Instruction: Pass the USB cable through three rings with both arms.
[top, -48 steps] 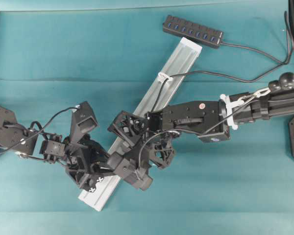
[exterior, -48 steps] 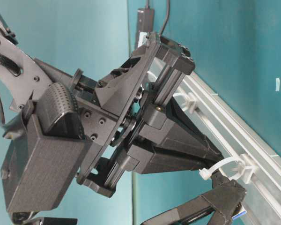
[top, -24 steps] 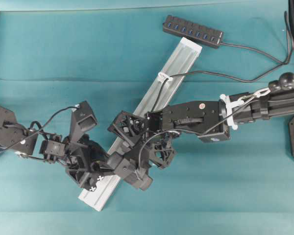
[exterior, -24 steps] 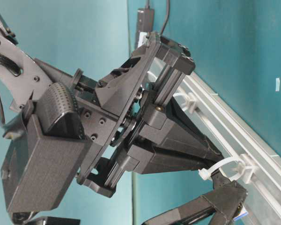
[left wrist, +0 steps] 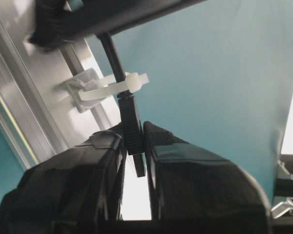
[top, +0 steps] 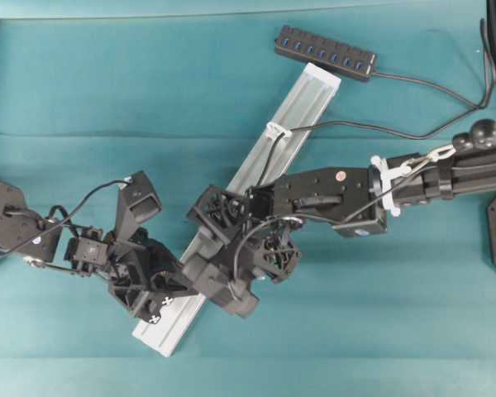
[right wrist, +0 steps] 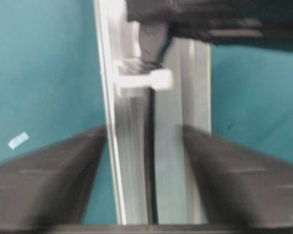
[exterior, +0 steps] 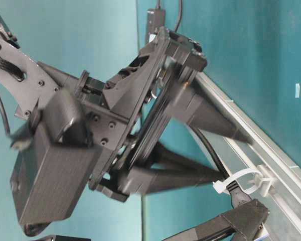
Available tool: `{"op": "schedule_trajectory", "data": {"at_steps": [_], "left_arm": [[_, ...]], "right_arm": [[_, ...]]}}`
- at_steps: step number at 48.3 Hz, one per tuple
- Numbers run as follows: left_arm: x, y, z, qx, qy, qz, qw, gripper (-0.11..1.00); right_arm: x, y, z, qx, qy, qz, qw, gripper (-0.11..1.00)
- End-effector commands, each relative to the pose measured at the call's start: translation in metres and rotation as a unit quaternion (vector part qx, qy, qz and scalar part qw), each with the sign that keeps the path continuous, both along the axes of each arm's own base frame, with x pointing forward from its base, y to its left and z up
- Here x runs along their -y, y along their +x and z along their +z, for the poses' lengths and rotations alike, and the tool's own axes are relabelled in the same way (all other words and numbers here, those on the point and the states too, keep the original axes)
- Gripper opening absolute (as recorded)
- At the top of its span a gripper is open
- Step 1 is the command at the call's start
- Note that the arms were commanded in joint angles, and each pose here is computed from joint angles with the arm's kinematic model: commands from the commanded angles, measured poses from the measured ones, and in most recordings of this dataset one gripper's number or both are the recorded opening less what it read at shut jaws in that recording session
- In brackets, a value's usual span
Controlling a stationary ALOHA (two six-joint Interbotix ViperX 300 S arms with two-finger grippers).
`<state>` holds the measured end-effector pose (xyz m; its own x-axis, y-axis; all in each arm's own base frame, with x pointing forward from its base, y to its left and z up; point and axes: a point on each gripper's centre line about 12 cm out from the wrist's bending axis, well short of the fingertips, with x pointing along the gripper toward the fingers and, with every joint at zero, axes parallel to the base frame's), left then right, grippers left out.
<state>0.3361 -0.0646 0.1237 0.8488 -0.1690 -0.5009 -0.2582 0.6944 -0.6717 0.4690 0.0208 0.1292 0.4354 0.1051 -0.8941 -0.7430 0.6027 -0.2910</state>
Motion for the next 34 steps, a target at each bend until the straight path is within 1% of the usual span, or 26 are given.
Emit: {"op": "schedule_trajectory", "data": {"at_steps": [1, 3, 7, 13, 17, 24, 27, 34], "left_arm": [[0.002, 0.002, 0.006, 0.011, -0.002, -0.003, 0.9999, 0.12], [0.002, 0.002, 0.007, 0.012, -0.002, -0.003, 0.9999, 0.12], [0.003, 0.002, 0.006, 0.011, -0.002, -0.004, 0.9999, 0.12], [0.003, -0.002, 0.006, 0.01, -0.002, -0.006, 0.9999, 0.12], [0.005, -0.005, 0.007, 0.009, -0.01, -0.004, 0.9999, 0.12], [0.009, -0.007, 0.01, 0.008, -0.031, 0.001, 0.9995, 0.11], [0.01, -0.007, 0.013, 0.01, -0.04, 0.003, 0.9991, 0.1], [0.016, -0.011, 0.016, 0.013, -0.047, -0.003, 0.9988, 0.1]], "right_arm": [[0.002, 0.001, 0.001, 0.004, 0.003, -0.017, 0.9998, 0.92], [0.001, 0.002, 0.002, 0.006, 0.003, -0.02, 0.9998, 0.93], [0.002, 0.002, 0.003, 0.007, 0.006, -0.026, 0.9996, 0.89], [0.006, 0.002, 0.005, 0.009, 0.01, -0.038, 0.9992, 0.89], [0.012, 0.003, 0.009, 0.013, 0.016, -0.056, 0.9982, 0.89], [0.018, 0.003, 0.014, 0.021, 0.031, -0.091, 0.9952, 0.89], [0.019, 0.003, 0.016, 0.022, 0.032, -0.096, 0.9946, 0.9], [0.023, 0.0, 0.016, 0.02, 0.034, -0.102, 0.994, 0.89]]}}
